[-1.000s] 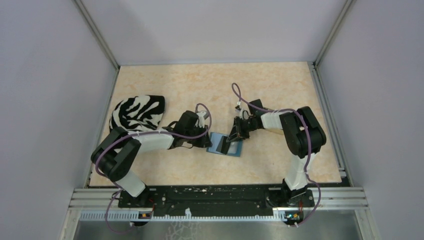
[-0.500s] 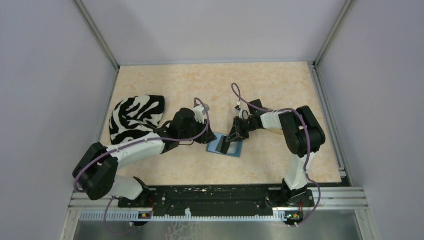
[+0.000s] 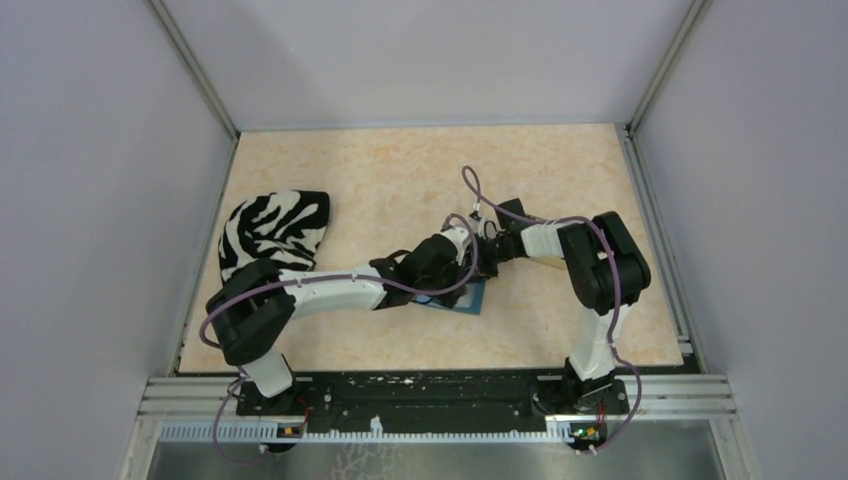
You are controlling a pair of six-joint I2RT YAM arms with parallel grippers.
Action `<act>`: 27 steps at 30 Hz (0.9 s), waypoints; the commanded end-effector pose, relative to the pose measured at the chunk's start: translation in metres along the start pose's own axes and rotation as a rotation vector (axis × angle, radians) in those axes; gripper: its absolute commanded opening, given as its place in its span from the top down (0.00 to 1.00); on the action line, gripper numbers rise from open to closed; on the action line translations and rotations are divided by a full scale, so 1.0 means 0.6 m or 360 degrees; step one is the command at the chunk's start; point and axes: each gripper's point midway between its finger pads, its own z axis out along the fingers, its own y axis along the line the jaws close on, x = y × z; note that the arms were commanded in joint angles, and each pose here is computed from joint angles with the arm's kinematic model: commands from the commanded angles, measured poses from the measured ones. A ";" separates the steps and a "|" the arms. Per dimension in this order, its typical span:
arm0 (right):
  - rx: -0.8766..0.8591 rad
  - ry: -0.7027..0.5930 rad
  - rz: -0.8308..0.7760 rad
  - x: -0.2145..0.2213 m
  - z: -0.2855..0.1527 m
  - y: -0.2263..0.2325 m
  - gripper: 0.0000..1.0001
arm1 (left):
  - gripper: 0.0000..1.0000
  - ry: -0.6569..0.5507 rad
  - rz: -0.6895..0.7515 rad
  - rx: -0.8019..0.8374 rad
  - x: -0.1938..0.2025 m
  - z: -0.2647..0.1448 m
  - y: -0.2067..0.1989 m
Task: Put the credit cards into the card holder
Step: Insert the credit card into the card holder.
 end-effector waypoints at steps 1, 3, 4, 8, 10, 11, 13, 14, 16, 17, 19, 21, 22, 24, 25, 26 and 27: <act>0.0135 -0.0008 -0.0049 -0.004 0.010 -0.029 0.89 | 0.90 0.0018 0.0029 -0.0215 0.008 0.026 0.017; 0.0135 -0.0009 -0.0053 -0.004 0.010 -0.029 0.89 | 0.91 0.0040 0.0045 -0.0267 0.016 0.039 0.022; 0.0136 -0.0009 -0.0053 -0.004 0.010 -0.029 0.89 | 0.91 0.0040 0.0049 -0.0277 0.016 0.042 0.022; 0.0132 -0.0009 -0.0058 -0.005 0.010 -0.029 0.89 | 0.91 0.0032 0.0058 -0.0295 0.015 0.050 0.022; 0.0133 -0.0008 -0.0058 -0.004 0.010 -0.029 0.88 | 0.91 0.0027 0.0058 -0.0303 0.015 0.052 0.024; 0.0130 -0.0007 -0.0059 -0.004 0.010 -0.028 0.88 | 0.91 0.0023 0.0056 -0.0304 0.015 0.053 0.025; 0.0129 -0.0008 -0.0061 -0.005 0.010 -0.027 0.88 | 0.90 0.0011 0.0052 -0.0298 0.016 0.057 0.024; 0.0127 -0.0006 -0.0061 -0.004 0.010 -0.028 0.87 | 0.90 0.0001 0.0049 -0.0300 0.016 0.058 0.026; 0.0126 -0.0007 -0.0061 -0.005 0.010 -0.027 0.85 | 0.88 -0.0012 0.0045 -0.0317 0.018 0.060 0.031; 0.0126 -0.0005 -0.0059 -0.004 0.010 -0.027 0.84 | 0.88 -0.0039 0.0042 -0.0311 0.012 0.063 0.030; 0.0125 -0.0006 -0.0064 -0.005 0.010 -0.027 0.84 | 0.87 -0.0051 0.0039 -0.0319 0.011 0.066 0.031; 0.0125 -0.0006 -0.0062 -0.004 0.010 -0.027 0.84 | 0.86 -0.0048 0.0044 -0.0337 0.014 0.068 0.035; 0.0125 -0.0005 -0.0062 -0.005 0.010 -0.027 0.84 | 0.85 -0.0049 0.0041 -0.0353 0.014 0.068 0.039; 0.0121 -0.0003 -0.0063 -0.005 0.010 -0.026 0.83 | 0.83 -0.0049 0.0035 -0.0397 0.018 0.067 0.049; 0.0121 -0.0003 -0.0065 -0.004 0.010 -0.026 0.83 | 0.82 -0.0051 0.0033 -0.0419 0.019 0.067 0.053; 0.0119 -0.0003 -0.0066 -0.004 0.009 -0.025 0.83 | 0.80 -0.0061 0.0033 -0.0445 0.018 0.066 0.059; 0.0117 -0.0005 -0.0071 -0.005 0.009 -0.024 0.81 | 0.78 -0.0069 0.0033 -0.0464 0.017 0.066 0.062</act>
